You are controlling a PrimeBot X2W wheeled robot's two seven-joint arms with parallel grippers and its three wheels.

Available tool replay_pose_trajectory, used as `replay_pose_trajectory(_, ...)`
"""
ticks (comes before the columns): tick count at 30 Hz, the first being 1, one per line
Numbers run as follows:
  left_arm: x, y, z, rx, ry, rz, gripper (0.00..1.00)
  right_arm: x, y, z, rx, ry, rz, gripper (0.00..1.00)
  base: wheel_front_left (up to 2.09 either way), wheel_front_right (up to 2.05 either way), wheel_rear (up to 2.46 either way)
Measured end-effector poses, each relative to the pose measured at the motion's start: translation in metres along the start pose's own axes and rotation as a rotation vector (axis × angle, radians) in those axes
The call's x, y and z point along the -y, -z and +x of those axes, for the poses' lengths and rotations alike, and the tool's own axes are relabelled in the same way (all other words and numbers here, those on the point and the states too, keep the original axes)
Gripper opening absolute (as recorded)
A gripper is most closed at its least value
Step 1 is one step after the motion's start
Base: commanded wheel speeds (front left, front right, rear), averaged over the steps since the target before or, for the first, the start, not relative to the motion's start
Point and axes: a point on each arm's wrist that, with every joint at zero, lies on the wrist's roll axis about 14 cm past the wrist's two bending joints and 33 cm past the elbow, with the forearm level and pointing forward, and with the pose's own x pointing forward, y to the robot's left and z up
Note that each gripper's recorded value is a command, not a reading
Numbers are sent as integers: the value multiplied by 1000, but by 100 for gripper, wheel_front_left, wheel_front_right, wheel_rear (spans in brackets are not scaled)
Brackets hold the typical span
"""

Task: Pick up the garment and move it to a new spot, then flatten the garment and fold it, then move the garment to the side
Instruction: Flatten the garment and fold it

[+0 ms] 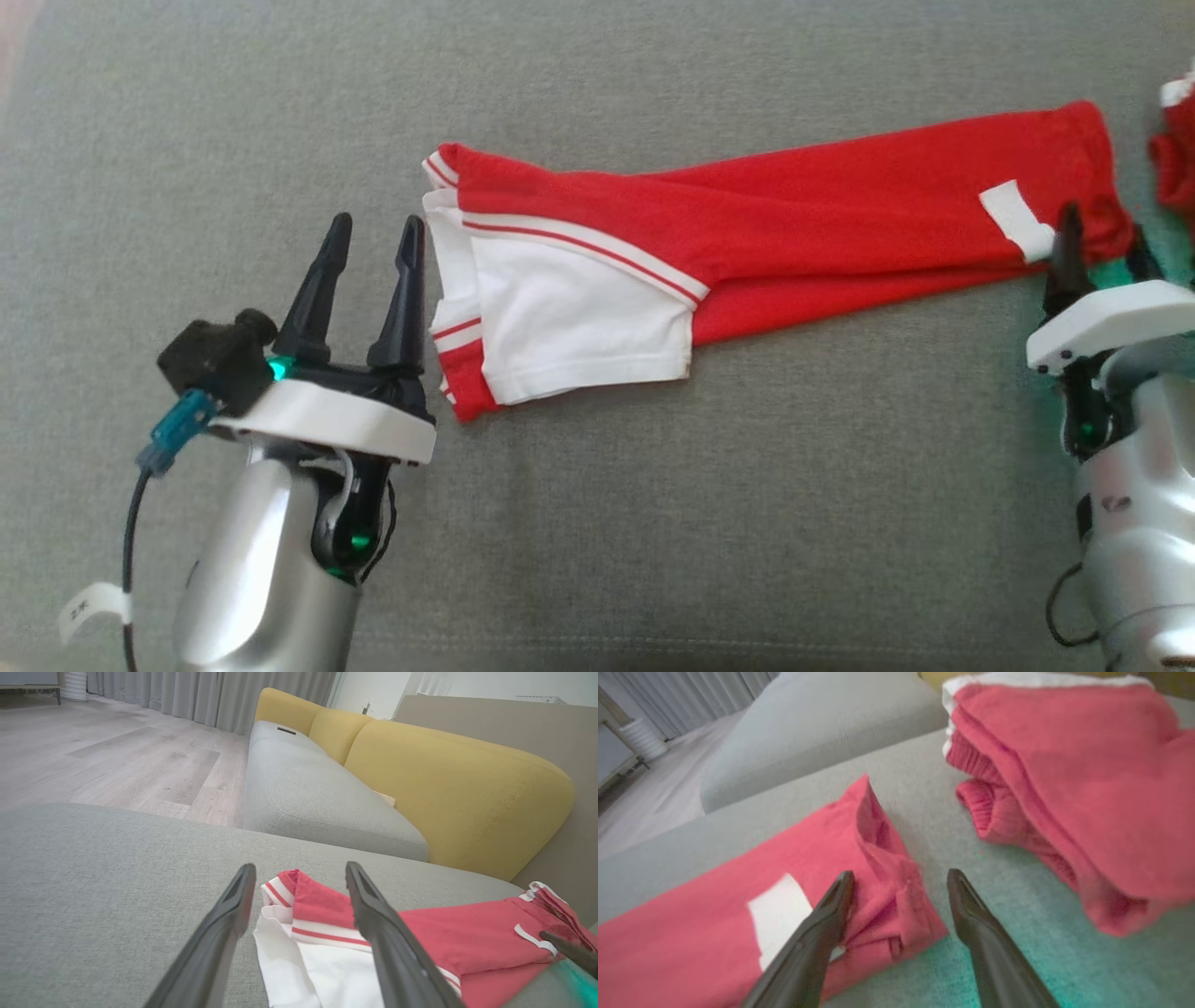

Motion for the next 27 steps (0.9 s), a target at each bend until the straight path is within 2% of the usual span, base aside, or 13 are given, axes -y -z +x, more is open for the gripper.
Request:
replay_pose_trajectory(3, -4, 2, -1, -5, -11, 2, 100, -2, 15, 4, -57, 11, 30, 100, 0, 0, 0)
replay_pose_trajectory(9, -3, 3, 0, -7, -8, 0, 100, -14, 16, 8, -85, -9, 41, 100, 0, 0, 0)
replay_pose_trajectory(10, -2, 3, 0, -7, -4, -1, 100, -16, 15, 7, -83, -17, 32, 38, 0, 0, 0)
replay_pose_trajectory(11, 0, 3, 1, -8, -1, -2, 100, -19, 14, 6, -72, -24, 28, 0, 0, 0, 0)
replay_pose_trajectory(19, 17, 0, 1, -2, 44, -16, 100, -9, -8, -10, 26, -11, 35, 0, 0, 0, 0)
replay_pose_trajectory(27, 40, -5, -3, 8, 100, -30, 100, 51, -26, -45, 119, 112, 49, 0, 0, 0, 0)
